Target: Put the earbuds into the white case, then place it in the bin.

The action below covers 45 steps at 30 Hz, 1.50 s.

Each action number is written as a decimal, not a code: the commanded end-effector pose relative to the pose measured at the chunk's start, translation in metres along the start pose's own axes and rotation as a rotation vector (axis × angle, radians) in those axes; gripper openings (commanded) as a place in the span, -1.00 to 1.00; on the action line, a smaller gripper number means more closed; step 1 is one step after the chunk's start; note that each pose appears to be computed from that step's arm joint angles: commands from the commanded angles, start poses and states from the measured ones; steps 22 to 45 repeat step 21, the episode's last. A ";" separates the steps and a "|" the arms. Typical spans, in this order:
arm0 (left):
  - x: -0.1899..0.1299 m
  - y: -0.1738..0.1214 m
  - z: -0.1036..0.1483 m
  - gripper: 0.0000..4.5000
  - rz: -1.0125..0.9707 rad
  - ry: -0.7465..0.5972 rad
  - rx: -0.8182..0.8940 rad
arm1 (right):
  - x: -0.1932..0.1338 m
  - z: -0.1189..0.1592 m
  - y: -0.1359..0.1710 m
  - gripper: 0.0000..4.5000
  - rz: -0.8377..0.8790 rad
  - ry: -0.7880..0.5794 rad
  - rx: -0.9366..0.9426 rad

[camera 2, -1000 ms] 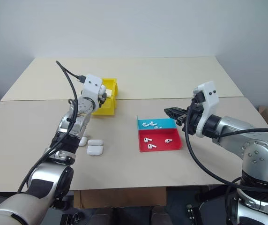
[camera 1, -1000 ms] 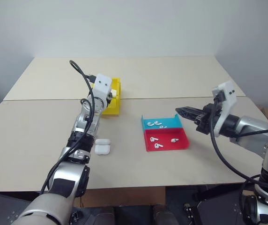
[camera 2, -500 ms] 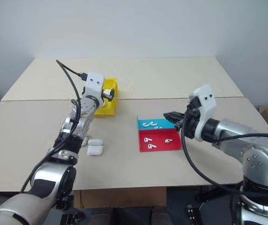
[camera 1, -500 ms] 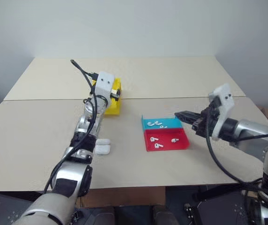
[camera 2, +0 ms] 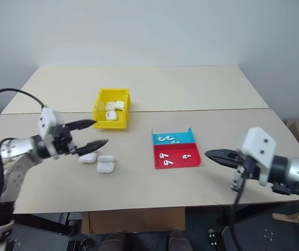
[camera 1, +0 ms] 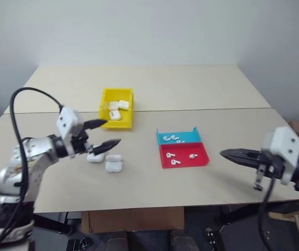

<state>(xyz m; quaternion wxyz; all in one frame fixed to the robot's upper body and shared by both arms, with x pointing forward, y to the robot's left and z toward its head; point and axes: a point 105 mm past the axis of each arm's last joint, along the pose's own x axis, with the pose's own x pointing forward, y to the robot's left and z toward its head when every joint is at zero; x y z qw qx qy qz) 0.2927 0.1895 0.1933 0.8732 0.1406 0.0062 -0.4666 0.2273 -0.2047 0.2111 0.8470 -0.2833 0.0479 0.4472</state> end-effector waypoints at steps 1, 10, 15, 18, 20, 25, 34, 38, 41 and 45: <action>-0.038 -0.019 0.011 1.00 -0.135 0.015 0.066 | -0.031 -0.005 -0.011 -1.00 -0.016 0.083 -0.097; -0.073 -0.032 0.018 1.00 -0.237 0.056 0.041 | -0.058 -0.013 -0.006 -1.00 0.041 0.150 -0.092; -0.068 -0.034 0.029 1.00 -0.257 0.000 0.027 | -0.055 -0.013 -0.006 -1.00 0.035 0.154 -0.103; -0.067 -0.033 0.030 1.00 -0.259 0.008 0.050 | -0.053 -0.010 -0.003 -1.00 0.033 0.139 -0.104; -0.067 -0.029 0.035 1.00 -0.243 -0.008 0.046 | -0.053 -0.010 -0.001 -1.00 0.038 0.137 -0.098; -0.067 -0.028 0.038 1.00 -0.236 -0.017 0.041 | -0.053 -0.011 0.000 -1.00 0.043 0.139 -0.097; -0.067 -0.028 0.038 1.00 -0.236 -0.017 0.041 | -0.053 -0.011 0.000 -1.00 0.043 0.139 -0.097; -0.067 -0.028 0.038 1.00 -0.236 -0.017 0.041 | -0.053 -0.011 0.000 -1.00 0.043 0.139 -0.097; -0.067 -0.028 0.038 1.00 -0.236 -0.017 0.041 | -0.053 -0.011 0.000 -1.00 0.043 0.139 -0.097; -0.067 -0.028 0.038 1.00 -0.236 -0.017 0.041 | -0.053 -0.011 0.000 -1.00 0.043 0.139 -0.097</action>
